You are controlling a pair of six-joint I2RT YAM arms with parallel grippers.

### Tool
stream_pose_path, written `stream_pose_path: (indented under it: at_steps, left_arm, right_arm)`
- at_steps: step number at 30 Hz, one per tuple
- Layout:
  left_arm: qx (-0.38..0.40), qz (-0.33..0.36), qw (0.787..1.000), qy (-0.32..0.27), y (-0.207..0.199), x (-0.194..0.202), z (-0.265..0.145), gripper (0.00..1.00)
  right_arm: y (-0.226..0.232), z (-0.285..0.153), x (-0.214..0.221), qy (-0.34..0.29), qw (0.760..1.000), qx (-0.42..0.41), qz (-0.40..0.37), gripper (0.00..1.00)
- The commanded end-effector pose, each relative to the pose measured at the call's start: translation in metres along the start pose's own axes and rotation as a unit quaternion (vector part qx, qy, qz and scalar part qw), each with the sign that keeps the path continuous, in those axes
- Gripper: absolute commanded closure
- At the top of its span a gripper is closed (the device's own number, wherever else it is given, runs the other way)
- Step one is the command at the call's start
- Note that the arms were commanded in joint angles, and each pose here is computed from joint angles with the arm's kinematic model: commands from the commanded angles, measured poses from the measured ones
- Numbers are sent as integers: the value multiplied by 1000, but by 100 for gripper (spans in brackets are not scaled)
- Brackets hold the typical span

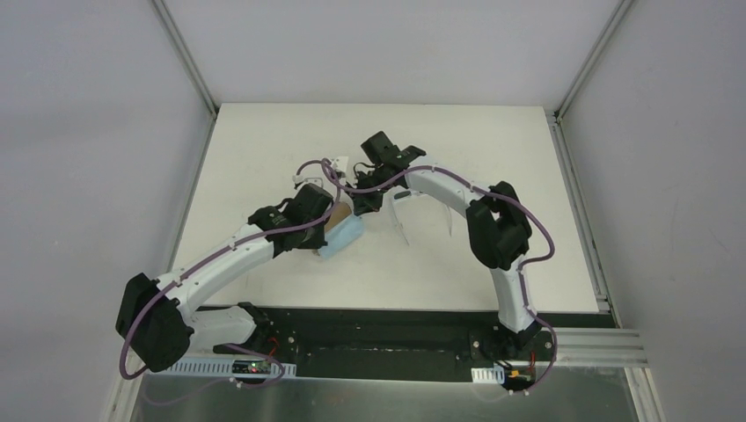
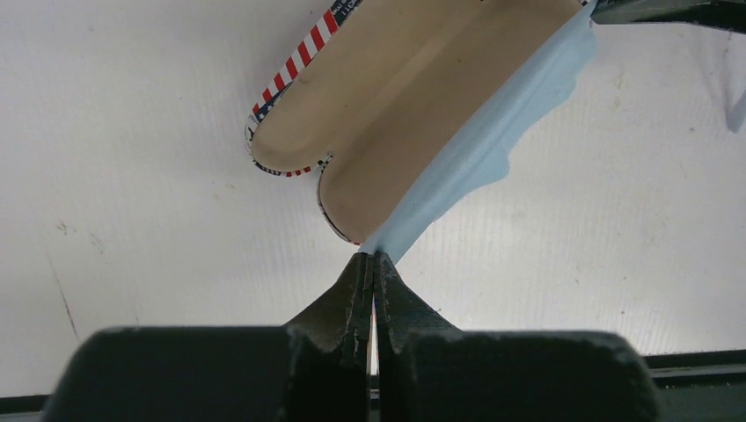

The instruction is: Organize the sunglasses

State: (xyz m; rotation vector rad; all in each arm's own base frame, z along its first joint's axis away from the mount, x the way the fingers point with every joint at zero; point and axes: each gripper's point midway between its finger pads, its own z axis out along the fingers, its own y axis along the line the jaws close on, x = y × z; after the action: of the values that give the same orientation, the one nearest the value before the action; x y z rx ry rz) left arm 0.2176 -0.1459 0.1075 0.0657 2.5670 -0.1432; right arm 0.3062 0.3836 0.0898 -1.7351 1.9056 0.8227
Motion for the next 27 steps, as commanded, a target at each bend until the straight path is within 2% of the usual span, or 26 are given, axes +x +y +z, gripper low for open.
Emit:
stream_pose_path:
  at_steps: [1, 12, 27]
  left_arm:
    - [-18, -8, 1000, -10, 3, -12, 1, 100]
    - [-24, -18, 999, 21, 6, 0, 14, 100]
    - [-22, -19, 998, 55, 7, 19, 30, 100]
  right_arm:
    - [-10, 3, -8, 4, 1000, 17, -6, 100]
    - [-22, 12, -18, 9, 1000, 20, -11, 100]
    - [-22, 28, -6, 44, 999, -1, -12, 100]
